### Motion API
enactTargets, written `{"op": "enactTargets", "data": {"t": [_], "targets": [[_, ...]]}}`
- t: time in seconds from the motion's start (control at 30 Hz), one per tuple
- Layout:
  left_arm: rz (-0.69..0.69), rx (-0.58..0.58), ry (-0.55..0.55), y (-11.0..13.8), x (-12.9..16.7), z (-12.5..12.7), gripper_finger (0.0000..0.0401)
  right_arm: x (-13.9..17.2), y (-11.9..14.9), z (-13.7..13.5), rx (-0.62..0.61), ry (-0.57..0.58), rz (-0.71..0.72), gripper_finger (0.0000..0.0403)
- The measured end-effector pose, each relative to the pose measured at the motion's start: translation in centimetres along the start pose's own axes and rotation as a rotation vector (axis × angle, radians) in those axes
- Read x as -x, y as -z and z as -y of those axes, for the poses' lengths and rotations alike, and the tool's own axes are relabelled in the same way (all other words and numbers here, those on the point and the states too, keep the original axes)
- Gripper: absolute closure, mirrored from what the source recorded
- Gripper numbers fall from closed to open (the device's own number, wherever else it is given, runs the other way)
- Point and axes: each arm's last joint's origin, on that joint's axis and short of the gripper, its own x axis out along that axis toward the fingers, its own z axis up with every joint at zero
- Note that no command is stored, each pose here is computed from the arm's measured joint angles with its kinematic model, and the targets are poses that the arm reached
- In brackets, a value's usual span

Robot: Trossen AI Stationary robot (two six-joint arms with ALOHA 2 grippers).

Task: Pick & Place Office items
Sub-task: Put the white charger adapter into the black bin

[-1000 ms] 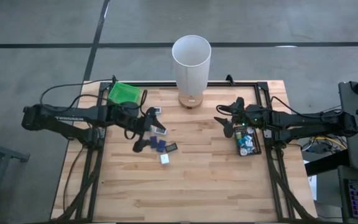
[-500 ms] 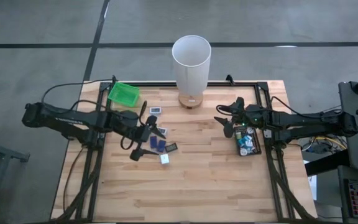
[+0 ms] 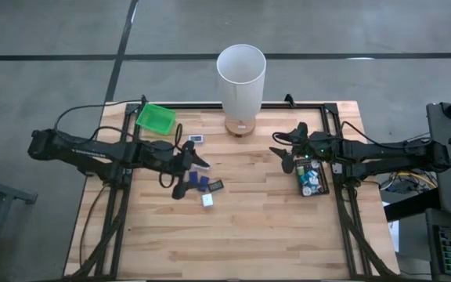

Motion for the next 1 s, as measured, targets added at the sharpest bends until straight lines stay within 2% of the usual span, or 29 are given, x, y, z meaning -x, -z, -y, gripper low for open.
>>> {"op": "enactTargets", "data": {"t": [0.13,0.23,0.3,0.37,0.5,0.63,0.73,0.9,1.0], "targets": [[0.002,0.037,-0.027,0.0,0.0,-0.1,0.0055,0.0,0.0,0.0,0.0,0.0,0.0,0.0141],[0.018,0.075,-0.083,-0.1,0.0,-0.2,0.0055,0.0,0.0,0.0,0.0,0.0,0.0,0.0145],[0.026,0.142,-0.14,-0.1,0.0,-0.4,0.0055,0.0,0.0,0.0,0.0,0.0,0.0,0.0147],[0.038,0.241,-0.192,-0.1,0.1,-0.5,0.0055,0.0,0.0,0.0,0.0,0.0,0.0,0.0149],[0.054,0.542,-0.295,0.4,-0.3,-0.6,0.0055,0.0,0.0,0.0,0.0,0.0,0.0,0.0148],[0.026,0.622,-0.304,0.9,-1.2,-0.1,0.0055,0.0,0.0,0.0,0.0,0.0,0.0,0.0143],[-0.038,0.77,-0.337,1.7,-2.1,0.5,0.0055,0.0,0.0,0.0,0.0,0.0,0.0,0.0139],[-0.191,1.148,-0.516,1.8,-2.5,1.3,0.0055,0.0,0.0,0.0,0.0,0.0,0.001,0.0135],[-0.252,1.235,-0.593,0.9,-2.9,1.9,0.0055,0.0,0.0,0.0,0.0,0.0,0.0,0.0138]]}}
